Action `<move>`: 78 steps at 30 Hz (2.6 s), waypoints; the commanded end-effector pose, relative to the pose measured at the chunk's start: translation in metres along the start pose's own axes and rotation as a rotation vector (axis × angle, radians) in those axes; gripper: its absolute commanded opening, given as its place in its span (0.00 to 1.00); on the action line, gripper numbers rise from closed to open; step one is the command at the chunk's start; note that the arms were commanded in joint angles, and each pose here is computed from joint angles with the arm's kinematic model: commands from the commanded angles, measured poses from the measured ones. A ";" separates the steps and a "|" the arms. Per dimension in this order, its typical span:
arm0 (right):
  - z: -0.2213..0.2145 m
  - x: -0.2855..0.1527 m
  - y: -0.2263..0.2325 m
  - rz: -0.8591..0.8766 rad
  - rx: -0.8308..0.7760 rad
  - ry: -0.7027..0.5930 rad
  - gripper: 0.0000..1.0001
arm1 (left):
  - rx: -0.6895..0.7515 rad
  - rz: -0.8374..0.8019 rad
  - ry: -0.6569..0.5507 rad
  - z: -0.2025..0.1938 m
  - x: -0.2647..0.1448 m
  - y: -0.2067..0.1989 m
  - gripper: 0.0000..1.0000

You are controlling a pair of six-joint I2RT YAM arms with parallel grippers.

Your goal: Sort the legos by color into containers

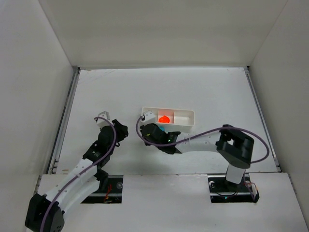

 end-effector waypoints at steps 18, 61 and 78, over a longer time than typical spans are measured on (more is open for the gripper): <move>0.108 -0.023 -0.114 -0.140 0.187 -0.235 0.23 | 0.232 -0.132 0.176 -0.041 0.006 -0.080 0.38; 0.106 -0.090 -0.122 -0.007 0.286 -0.392 0.50 | 0.454 0.078 0.188 -0.079 0.036 -0.088 0.12; 0.114 -0.105 -0.168 -0.083 0.423 -0.469 0.50 | 0.316 -0.174 0.021 0.028 0.031 -0.186 0.13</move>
Point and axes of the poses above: each gripper's point midway between its finger pads, its own x axis out along the fingers, its own y axis along the line the jaws close on, z = x × y, the point moved 4 cm from there along -x, back along the fingers, and after that the axes turned 12 degrees about x, right-handed, at the moved point
